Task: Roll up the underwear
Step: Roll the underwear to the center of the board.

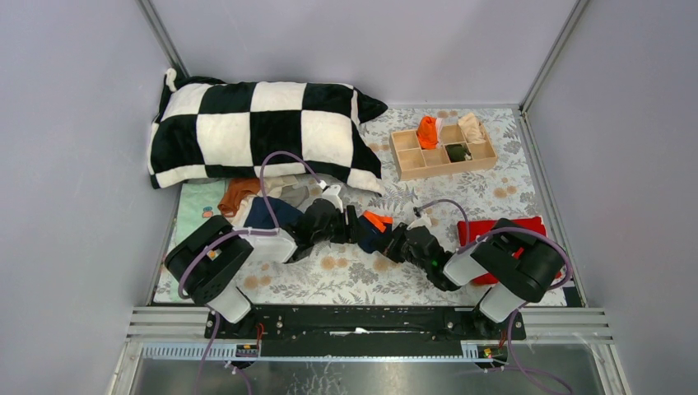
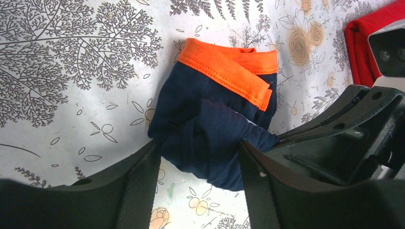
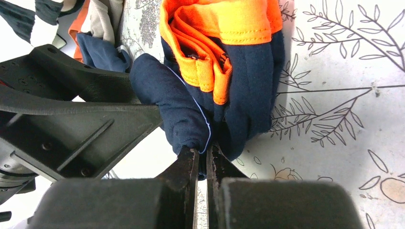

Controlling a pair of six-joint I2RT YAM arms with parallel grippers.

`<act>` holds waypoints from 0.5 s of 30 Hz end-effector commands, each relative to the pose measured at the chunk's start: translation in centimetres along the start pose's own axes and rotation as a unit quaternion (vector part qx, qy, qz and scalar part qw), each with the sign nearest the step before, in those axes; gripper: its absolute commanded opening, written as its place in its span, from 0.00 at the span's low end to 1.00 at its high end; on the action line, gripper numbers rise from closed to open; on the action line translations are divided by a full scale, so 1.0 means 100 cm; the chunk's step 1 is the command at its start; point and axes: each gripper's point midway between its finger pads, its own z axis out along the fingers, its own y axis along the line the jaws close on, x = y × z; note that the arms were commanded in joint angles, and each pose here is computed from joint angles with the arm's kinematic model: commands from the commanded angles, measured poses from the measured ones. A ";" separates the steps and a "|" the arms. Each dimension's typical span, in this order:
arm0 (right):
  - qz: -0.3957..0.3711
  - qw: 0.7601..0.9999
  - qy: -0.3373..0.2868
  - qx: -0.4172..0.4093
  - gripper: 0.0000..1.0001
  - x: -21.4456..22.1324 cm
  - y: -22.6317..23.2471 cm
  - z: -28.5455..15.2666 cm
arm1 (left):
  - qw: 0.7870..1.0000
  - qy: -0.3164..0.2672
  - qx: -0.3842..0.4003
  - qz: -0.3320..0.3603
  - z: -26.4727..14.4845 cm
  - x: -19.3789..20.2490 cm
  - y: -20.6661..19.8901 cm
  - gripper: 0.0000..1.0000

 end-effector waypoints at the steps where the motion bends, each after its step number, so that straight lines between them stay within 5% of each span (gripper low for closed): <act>1: -0.043 0.994 0.074 0.068 0.00 0.028 -0.039 -0.010 | 1.000 -0.022 -0.011 -0.006 0.009 -0.011 0.006 0.61; 7: -0.058 0.992 0.092 0.062 0.00 0.032 -0.035 -0.011 | 0.999 -0.024 -0.021 -0.007 0.014 -0.013 0.011 0.50; 10: -0.063 0.992 0.097 0.058 0.02 0.033 -0.033 -0.012 | 0.999 -0.019 -0.027 -0.004 0.017 -0.013 0.013 0.37; 15: -0.087 0.991 0.089 0.040 0.36 0.027 -0.023 -0.015 | 0.999 -0.007 -0.041 0.001 0.017 -0.009 0.019 0.22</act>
